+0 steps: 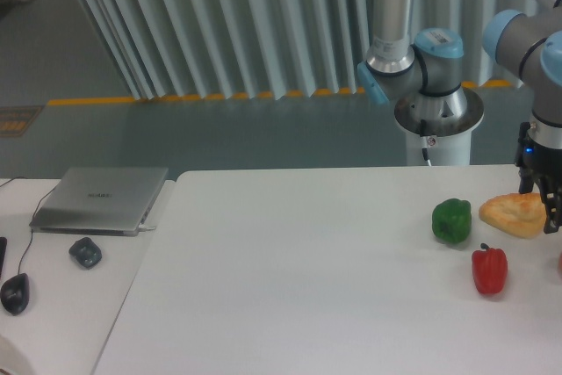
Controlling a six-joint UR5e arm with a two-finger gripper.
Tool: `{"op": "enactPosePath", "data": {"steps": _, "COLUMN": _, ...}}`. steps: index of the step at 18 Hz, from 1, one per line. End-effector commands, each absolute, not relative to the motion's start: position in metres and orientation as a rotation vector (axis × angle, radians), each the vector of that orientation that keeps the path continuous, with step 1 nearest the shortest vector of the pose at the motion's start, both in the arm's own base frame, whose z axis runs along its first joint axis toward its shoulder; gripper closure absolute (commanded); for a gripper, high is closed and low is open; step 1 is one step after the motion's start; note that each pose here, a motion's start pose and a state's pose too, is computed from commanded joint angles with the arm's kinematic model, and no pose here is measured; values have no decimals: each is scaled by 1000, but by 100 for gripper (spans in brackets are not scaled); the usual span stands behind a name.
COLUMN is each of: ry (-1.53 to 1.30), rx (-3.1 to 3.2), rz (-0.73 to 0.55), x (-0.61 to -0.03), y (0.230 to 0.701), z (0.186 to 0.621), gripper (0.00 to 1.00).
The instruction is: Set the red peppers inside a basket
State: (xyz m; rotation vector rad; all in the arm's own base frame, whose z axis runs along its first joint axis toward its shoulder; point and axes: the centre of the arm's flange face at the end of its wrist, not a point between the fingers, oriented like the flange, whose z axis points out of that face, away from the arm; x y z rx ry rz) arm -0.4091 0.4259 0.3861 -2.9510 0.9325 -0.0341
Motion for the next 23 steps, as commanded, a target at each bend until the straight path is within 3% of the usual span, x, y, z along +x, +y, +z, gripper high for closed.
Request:
{"op": "enactPosePath", "data": {"steps": 6, "ry": 758, "rx": -2995, "rz": -28, "x": -392, "y": 440, "z": 369, "gripper": 0}}
{"op": "enactPosePath", "data": {"steps": 11, "ry": 322, "rx": -3078, "rz": -61, "x": -386, "y": 441, "z": 358, "gripper": 0}}
{"op": "enactPosePath", "data": {"steps": 17, "ry": -183, "rx": -2996, "rz": 22, "x": -389, "y": 453, "z": 368, "gripper": 0}}
{"op": "enactPosePath", "data": {"steps": 23, "ry": -427, "rx": -2958, "rz": 25, "x": -389, "y": 455, "z": 364, "gripper": 0}}
